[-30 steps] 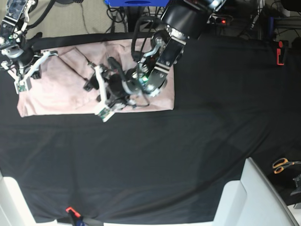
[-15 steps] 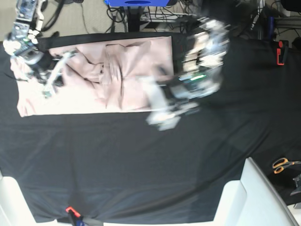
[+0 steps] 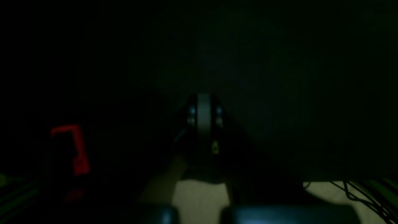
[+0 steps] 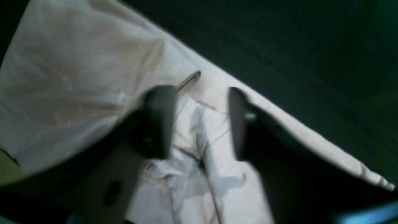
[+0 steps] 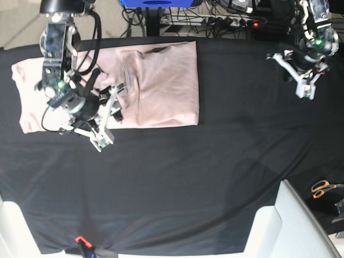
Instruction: Fold the T-shirt properly
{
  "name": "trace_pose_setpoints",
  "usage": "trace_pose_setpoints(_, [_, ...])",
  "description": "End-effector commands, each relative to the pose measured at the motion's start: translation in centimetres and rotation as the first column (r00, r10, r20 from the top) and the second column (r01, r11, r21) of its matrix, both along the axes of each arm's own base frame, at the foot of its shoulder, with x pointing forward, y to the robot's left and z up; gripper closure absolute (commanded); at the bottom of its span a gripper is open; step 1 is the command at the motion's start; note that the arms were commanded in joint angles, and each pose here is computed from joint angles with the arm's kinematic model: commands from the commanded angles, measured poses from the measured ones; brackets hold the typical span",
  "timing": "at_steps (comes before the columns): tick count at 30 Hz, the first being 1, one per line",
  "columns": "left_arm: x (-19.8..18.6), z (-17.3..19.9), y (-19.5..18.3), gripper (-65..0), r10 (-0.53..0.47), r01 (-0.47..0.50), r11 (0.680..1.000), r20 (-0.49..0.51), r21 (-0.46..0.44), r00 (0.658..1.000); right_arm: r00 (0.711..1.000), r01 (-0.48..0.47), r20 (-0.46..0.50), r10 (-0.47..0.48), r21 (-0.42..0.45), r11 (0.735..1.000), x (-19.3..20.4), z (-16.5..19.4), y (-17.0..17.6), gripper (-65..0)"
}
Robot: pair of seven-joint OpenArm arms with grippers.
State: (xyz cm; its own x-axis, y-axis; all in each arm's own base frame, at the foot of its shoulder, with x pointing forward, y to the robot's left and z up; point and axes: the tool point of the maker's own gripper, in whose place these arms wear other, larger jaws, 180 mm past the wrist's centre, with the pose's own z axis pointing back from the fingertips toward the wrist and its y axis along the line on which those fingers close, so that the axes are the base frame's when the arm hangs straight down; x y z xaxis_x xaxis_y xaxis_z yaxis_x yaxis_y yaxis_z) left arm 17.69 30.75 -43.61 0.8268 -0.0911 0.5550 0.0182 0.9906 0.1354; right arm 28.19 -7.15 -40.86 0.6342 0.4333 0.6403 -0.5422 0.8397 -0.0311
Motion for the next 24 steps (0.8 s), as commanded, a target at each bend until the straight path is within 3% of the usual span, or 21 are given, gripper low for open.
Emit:
trace_pose_setpoints(1, [0.8, 1.2, 0.6, 0.0, 0.001, -0.002, 1.0, 0.047, 0.012, 0.999, 0.999, -0.003, 0.035, 0.001, 0.056, 0.998, 1.1, 1.0, 0.9, -35.9])
trace_pose_setpoints(4, [0.7, 1.2, 0.7, 0.0, 0.008, -0.008, 1.0, 0.047, 0.011, 0.999, 1.0, -0.004, -0.019, 0.006, 0.117, 0.993, 1.3, -0.1, 1.6, -42.9])
trace_pose_setpoints(10, [0.9, 0.9, 0.1, 0.0, 0.005, -0.005, 1.0, 0.049, -0.003, 0.999, 0.997, 0.0, -0.074, 0.011, 0.153, 0.988, 1.5, -1.5, 2.4, -43.1])
trace_pose_setpoints(15, [0.7, 0.6, -0.2, 0.0, 0.014, -0.014, 1.0, 0.046, -0.014, 0.999, 0.994, 0.006, -0.106, 0.012, 0.16, 0.987, 1.8, -2.4, 2.5, -35.9])
trace_pose_setpoints(22, [0.7, 0.6, -0.2, 0.0, 0.013, -0.013, 1.0, 0.044, -0.015, 0.999, 0.989, 0.008, -0.145, 0.017, 0.17, 0.985, 2.1, -3.5, 2.8, -34.5])
trace_pose_setpoints(24, [0.7, 0.6, -0.2, 0.0, 0.013, -0.013, 1.0, 0.044, -0.015, 0.999, 0.987, 0.009, -0.157, 0.018, 0.172, 0.985, 2.0, -3.9, 2.8, -30.8])
